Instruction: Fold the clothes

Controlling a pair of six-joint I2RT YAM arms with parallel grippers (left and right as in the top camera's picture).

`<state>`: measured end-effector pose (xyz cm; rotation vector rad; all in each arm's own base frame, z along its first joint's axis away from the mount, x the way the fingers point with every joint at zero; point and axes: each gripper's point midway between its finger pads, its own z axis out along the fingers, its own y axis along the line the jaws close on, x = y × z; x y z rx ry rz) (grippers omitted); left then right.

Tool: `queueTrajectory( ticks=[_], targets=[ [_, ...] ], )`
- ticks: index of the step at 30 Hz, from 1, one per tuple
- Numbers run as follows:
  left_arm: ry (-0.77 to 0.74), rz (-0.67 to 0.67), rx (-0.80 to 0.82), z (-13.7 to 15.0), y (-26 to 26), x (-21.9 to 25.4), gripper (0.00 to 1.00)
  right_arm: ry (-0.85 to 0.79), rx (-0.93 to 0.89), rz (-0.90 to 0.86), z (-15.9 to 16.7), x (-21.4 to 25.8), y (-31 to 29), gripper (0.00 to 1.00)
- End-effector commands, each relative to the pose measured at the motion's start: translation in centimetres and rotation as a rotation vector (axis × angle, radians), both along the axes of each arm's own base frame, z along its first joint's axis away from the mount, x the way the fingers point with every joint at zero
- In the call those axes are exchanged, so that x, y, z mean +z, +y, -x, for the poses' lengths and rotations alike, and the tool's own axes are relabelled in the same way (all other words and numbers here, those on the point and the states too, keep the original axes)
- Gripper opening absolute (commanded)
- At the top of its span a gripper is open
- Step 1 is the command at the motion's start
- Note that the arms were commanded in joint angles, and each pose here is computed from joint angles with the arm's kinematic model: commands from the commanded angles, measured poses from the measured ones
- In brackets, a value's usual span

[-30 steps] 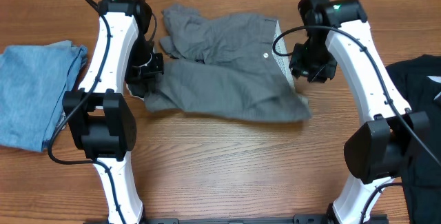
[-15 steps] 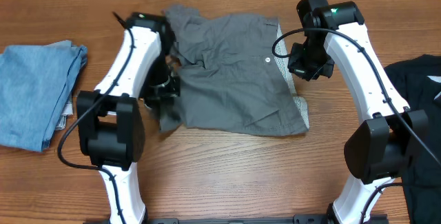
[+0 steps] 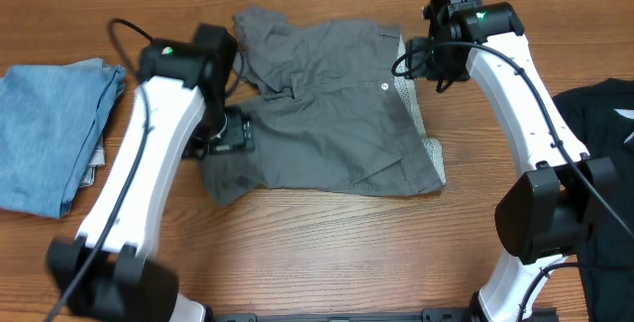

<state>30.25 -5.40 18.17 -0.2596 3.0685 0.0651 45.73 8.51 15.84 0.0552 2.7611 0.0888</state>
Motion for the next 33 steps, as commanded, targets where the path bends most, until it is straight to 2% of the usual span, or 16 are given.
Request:
queueTrajectory(
  ticks=[1, 3, 5, 7, 9, 14, 15, 19, 22, 24, 27, 29, 31, 33],
  targets=[
    [-0.269, 0.036, -0.049, -4.3, -0.7, 3.3, 1.00, -0.144, 0.024, -0.093, -2.3, 3.2, 0.3, 0.71],
    [-0.357, 0.050, -0.060, -7.1, -1.3, 3.4, 1.00, -0.214, 0.024, -0.190, -4.2, 4.3, -0.2, 0.72],
    [-0.367, 0.046, -0.086, -8.7, -1.7, 2.4, 1.00, -0.254, 0.023, -0.305, -5.8, 4.7, -1.2, 0.70],
    [-0.339, 0.036, -0.097, -9.8, -1.8, 0.5, 1.00, -0.283, 0.076, -0.491, -7.9, 4.0, -1.7, 0.61],
    [-0.307, 0.009, -0.100, -10.3, -1.6, -1.1, 1.00, -0.266, 0.109, -0.585, -9.5, 0.9, -1.5, 0.54],
    [-0.304, -0.031, -0.094, -11.0, -1.0, -2.0, 1.00, -0.205, 0.123, -0.649, -11.5, -6.0, 1.0, 0.55],
    [-0.303, -0.031, -0.094, -11.0, -1.0, -2.0, 1.00, -0.211, 0.137, -0.661, -12.1, -7.4, 2.5, 0.58],
    [-0.302, -0.039, -0.093, -10.9, -0.9, -2.0, 1.00, -0.222, 0.121, -0.673, -13.1, -8.7, 5.1, 0.58],
    [-0.301, -0.039, -0.093, -10.9, -0.9, -2.0, 1.00, -0.224, 0.062, -0.575, -13.5, -10.1, 4.6, 0.53],
    [-0.300, -0.040, -0.093, -10.9, -0.8, -2.0, 1.00, -0.264, 0.069, -0.555, -14.2, -9.8, 4.4, 0.60],
    [-0.296, -0.043, -0.092, -10.8, -0.8, -2.0, 1.00, -0.340, 0.119, -0.668, -15.3, -7.1, 3.3, 0.62],
    [-0.288, -0.044, -0.093, -10.6, -0.7, -2.2, 1.00, -0.334, 0.009, -0.738, -16.0, -6.3, -0.1, 0.60],
    [-0.283, -0.049, -0.092, -10.5, -0.7, -2.5, 1.00, -0.308, -0.035, -0.720, -15.7, -7.1, -1.9, 0.59],
    [-0.284, -0.082, -0.086, -10.5, -0.1, -2.5, 1.00, -0.266, -0.080, -0.665, -15.2, -8.5, -2.2, 0.54]
  ],
)
